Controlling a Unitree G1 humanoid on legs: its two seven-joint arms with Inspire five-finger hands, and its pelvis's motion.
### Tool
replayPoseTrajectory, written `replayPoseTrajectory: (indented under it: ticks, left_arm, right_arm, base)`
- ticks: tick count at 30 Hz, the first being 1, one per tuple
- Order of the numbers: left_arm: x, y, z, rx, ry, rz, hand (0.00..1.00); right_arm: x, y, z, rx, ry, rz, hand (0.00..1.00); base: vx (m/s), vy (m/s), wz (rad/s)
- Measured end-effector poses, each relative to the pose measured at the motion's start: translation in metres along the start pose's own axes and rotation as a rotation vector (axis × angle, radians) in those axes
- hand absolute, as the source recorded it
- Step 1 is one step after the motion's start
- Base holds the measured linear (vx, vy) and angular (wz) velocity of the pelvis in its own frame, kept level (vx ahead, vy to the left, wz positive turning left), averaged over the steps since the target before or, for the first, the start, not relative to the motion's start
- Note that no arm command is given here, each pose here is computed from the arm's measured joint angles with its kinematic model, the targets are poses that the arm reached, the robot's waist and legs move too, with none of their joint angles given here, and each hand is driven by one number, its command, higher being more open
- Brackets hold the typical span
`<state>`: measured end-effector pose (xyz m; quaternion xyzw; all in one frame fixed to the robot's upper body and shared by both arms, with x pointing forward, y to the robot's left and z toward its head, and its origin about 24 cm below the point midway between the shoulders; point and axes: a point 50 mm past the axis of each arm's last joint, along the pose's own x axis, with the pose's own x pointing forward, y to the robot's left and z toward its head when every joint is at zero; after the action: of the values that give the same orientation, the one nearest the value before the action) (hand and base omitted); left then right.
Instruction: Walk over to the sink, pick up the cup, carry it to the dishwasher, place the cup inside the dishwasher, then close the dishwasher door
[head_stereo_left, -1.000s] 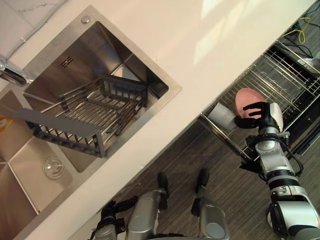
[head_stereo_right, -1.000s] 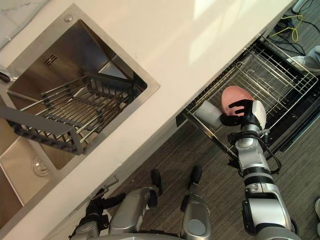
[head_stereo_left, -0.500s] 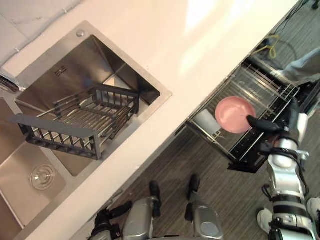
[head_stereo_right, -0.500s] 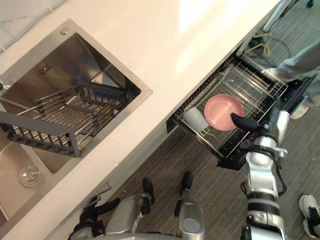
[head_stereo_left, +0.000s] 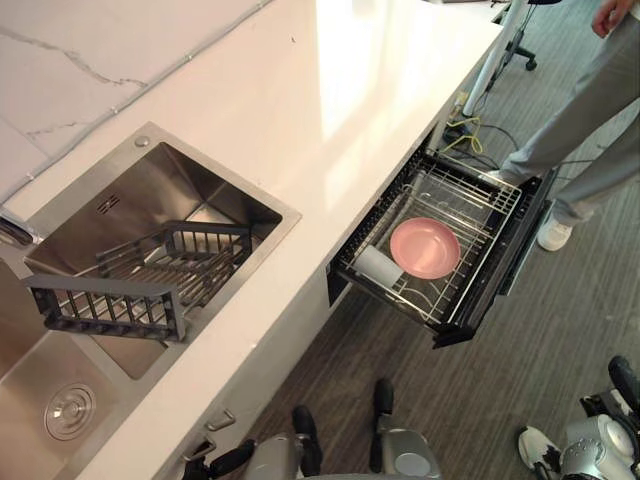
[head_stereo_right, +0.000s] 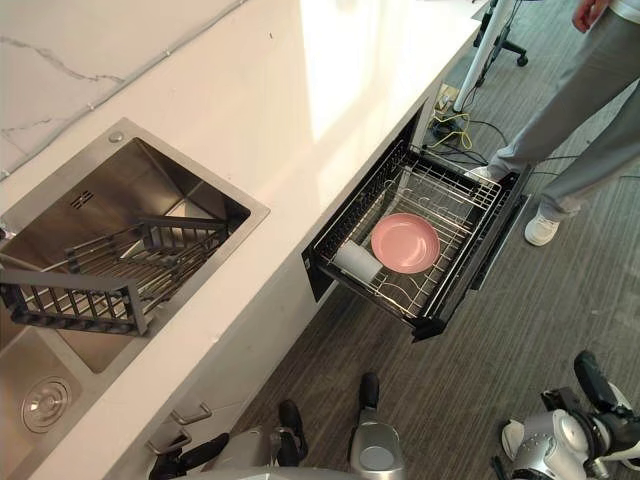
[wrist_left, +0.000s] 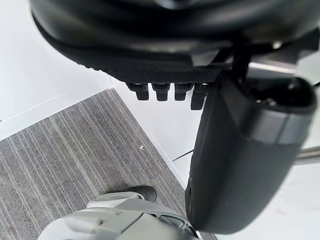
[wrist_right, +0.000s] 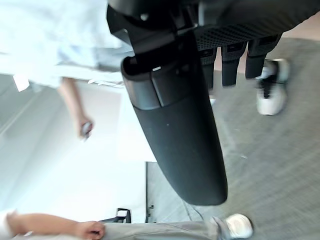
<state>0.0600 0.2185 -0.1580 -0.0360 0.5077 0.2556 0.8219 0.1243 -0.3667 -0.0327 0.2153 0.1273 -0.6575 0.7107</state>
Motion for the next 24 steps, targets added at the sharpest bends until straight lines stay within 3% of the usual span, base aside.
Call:
replayPoseTrajectory:
  ticks: [6, 11, 24]
  left_arm:
    - [0.000, -0.006, 0.003, 0.017, -0.009, -0.018, 1.00]
    - [0.001, -0.021, 0.013, 0.027, -0.038, -0.068, 1.00]
    - [0.000, -0.036, 0.024, 0.013, -0.095, -0.125, 1.00]
  right_arm:
    - [-0.010, 0.036, -0.014, 0.000, 0.055, 0.198, 0.00]
    - [-0.016, 0.090, -0.006, -0.028, 0.044, 0.393, 0.00]
    - [-0.001, 0.106, 0.009, -0.228, -0.008, 0.438, 0.00]
  base:
    - [0.01, 0.007, 0.06]
    - [0.01, 0.018, 0.23]
    - [-0.03, -0.006, 0.40]
